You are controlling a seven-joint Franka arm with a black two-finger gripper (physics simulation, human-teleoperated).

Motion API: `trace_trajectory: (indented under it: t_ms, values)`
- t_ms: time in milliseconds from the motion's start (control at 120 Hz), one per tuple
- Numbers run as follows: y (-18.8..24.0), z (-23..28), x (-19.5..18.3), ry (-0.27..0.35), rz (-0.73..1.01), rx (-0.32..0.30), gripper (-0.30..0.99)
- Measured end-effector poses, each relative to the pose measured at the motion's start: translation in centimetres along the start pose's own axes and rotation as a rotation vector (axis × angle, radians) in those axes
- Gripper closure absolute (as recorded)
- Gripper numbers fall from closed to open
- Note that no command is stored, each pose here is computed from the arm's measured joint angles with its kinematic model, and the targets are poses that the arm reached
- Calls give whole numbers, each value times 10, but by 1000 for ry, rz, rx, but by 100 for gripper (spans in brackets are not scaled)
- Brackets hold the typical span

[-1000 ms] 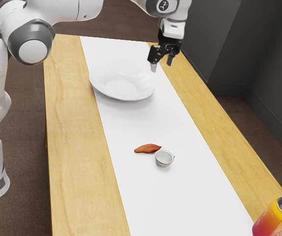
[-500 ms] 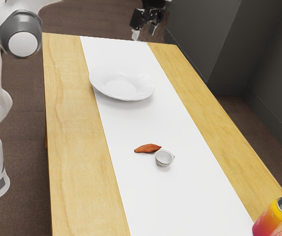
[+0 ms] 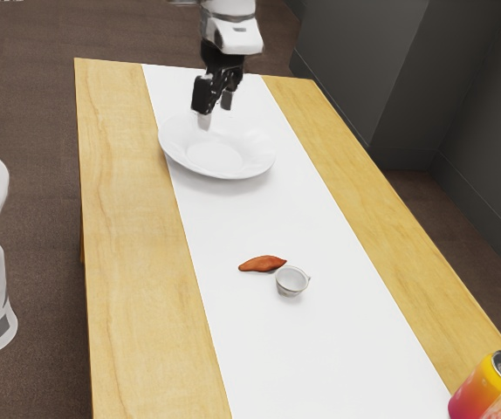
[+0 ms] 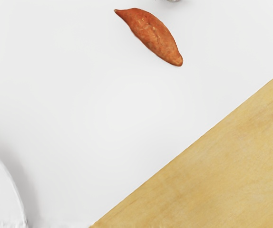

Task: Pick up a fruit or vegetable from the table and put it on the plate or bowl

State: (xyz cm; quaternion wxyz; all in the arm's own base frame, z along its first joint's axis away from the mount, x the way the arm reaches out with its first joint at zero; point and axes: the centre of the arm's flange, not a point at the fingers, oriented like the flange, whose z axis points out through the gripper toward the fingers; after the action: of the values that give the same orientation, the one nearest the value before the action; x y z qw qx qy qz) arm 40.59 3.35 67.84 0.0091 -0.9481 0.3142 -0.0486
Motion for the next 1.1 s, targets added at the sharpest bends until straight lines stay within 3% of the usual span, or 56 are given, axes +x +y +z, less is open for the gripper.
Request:
trace_trajectory:
  t_ms: [67, 125, 208, 258, 342, 425, 483, 642, 800, 1100]
  values:
    - [-12, -34, -59, 105, -156, 73, 0]
    - [0, -36, -59, 133, -170, 67, 0]
    - [56, -13, 11, 115, -21, 1, 0]
    - [106, 5, 63, 98, 88, -1, 0]
    - [170, 38, 117, 63, 204, 95, 0]
    - [162, 38, 93, 109, 116, 173, 0]
    - [140, 66, 71, 68, -6, 147, 0]
    - [87, 150, 83, -43, -225, 26, 0]
    - [79, 171, 95, -16, -372, -74, 0]
    - [74, 217, 121, -10, -513, -133, 0]
